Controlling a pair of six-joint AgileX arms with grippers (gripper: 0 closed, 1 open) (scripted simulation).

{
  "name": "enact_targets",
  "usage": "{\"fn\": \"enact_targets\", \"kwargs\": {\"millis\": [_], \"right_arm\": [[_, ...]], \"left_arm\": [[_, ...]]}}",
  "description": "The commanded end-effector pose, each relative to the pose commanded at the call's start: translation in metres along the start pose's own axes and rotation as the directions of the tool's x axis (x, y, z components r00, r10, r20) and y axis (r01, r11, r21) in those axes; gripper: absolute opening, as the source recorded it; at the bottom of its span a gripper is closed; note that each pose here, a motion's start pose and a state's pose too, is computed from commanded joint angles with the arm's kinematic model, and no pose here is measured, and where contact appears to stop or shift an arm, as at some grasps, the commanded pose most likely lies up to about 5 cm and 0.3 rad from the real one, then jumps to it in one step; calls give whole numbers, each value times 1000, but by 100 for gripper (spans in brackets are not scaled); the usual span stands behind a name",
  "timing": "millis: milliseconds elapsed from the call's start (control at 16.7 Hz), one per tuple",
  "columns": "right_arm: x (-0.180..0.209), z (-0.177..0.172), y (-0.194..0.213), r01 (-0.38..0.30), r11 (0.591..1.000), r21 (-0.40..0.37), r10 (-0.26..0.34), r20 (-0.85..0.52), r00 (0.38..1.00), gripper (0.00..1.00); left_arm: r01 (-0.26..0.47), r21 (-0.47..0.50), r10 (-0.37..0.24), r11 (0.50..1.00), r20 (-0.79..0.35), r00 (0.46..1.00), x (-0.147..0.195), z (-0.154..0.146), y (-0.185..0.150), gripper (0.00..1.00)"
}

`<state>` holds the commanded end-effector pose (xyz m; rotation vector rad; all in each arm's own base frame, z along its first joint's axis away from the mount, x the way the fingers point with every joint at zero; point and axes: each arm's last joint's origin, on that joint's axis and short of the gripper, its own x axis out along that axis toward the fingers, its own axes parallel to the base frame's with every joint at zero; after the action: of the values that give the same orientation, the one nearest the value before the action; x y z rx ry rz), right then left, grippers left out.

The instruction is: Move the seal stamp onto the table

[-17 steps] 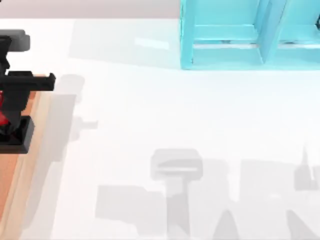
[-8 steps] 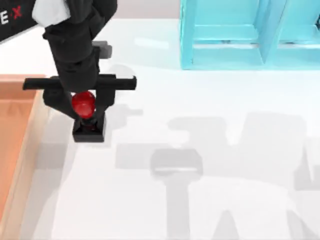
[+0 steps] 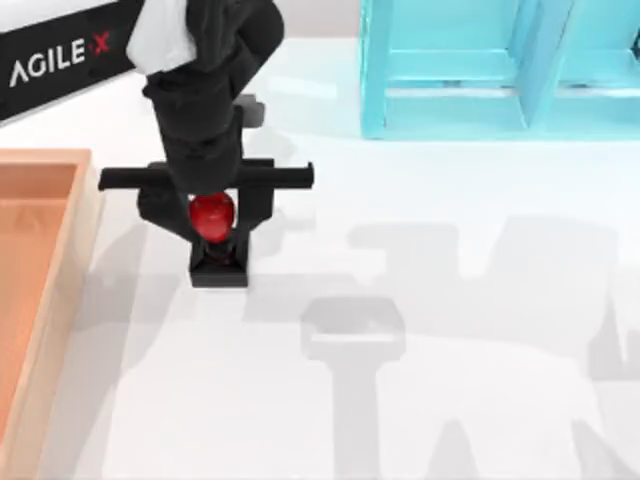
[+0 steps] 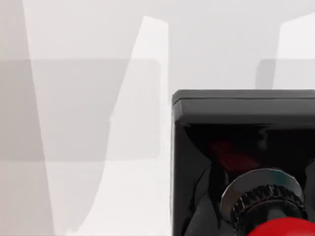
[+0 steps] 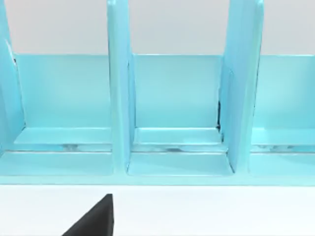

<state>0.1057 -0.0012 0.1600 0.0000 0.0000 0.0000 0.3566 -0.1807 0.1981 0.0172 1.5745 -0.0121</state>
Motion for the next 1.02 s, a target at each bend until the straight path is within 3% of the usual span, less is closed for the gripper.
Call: {"fn": "enact_targets", "kwargs": {"millis": [420, 600, 1020], "right_arm": [[0, 0, 0, 0, 1000, 0, 0, 0, 1000, 100], [0, 0, 0, 0, 1000, 0, 0, 0, 1000, 100], [0, 0, 0, 0, 1000, 0, 0, 0, 1000, 100]], "left_arm": [[2, 2, -2, 1000, 5, 1000, 43, 0, -2, 0], [1, 2, -1, 1000, 5, 1000, 44, 0, -2, 0], [1, 2, -1, 1000, 5, 1000, 44, 0, -2, 53]]}}
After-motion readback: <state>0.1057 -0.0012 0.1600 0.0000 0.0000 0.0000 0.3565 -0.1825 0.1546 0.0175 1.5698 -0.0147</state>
